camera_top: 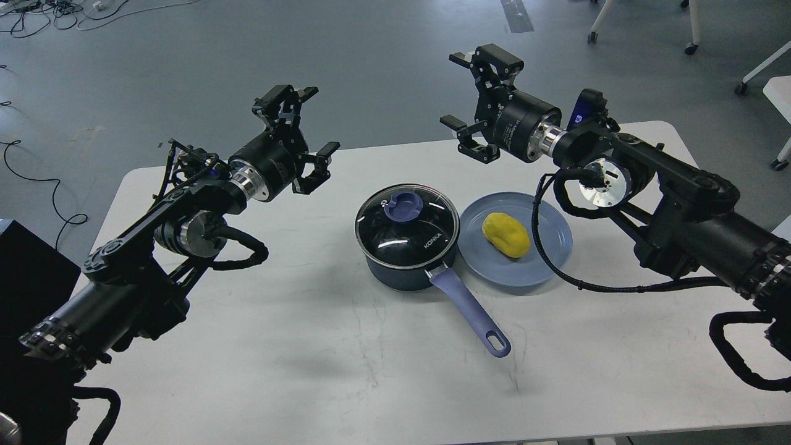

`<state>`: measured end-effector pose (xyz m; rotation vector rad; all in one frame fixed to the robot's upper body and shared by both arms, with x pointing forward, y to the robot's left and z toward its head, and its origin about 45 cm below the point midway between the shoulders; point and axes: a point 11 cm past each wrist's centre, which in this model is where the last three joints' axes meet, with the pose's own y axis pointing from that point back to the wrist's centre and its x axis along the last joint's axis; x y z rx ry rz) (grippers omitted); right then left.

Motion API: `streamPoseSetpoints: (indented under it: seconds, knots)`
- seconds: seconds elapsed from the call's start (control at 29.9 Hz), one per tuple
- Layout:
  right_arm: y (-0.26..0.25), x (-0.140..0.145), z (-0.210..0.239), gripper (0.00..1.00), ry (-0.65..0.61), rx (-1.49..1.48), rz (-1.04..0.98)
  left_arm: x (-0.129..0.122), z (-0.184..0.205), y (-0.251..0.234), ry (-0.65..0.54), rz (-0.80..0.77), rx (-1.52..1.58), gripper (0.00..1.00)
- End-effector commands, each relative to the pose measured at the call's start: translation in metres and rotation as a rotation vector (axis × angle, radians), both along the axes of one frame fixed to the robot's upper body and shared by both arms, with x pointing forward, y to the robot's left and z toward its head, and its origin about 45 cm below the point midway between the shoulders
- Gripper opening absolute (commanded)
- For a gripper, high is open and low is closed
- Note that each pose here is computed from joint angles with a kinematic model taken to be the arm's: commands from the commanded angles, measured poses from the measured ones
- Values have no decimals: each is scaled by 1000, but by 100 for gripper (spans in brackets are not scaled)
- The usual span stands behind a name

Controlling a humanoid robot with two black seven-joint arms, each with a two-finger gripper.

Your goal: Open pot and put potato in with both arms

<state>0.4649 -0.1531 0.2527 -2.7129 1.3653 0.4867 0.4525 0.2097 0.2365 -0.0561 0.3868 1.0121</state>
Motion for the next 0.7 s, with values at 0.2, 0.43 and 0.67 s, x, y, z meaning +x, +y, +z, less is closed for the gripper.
streamPoseSetpoints:
  seconds: [0.2,0.43,0.67]
  knots:
    - [11,0,-3,100,12,5,4,-3,-3,5,11,5,7,98]
    - [14,3,3,100,-1,-8,5,-3,-1,3,2,1,-7,98]
    - [14,3,2,100,0,-9,5,-4,-3,0,6,-7,-12,98]
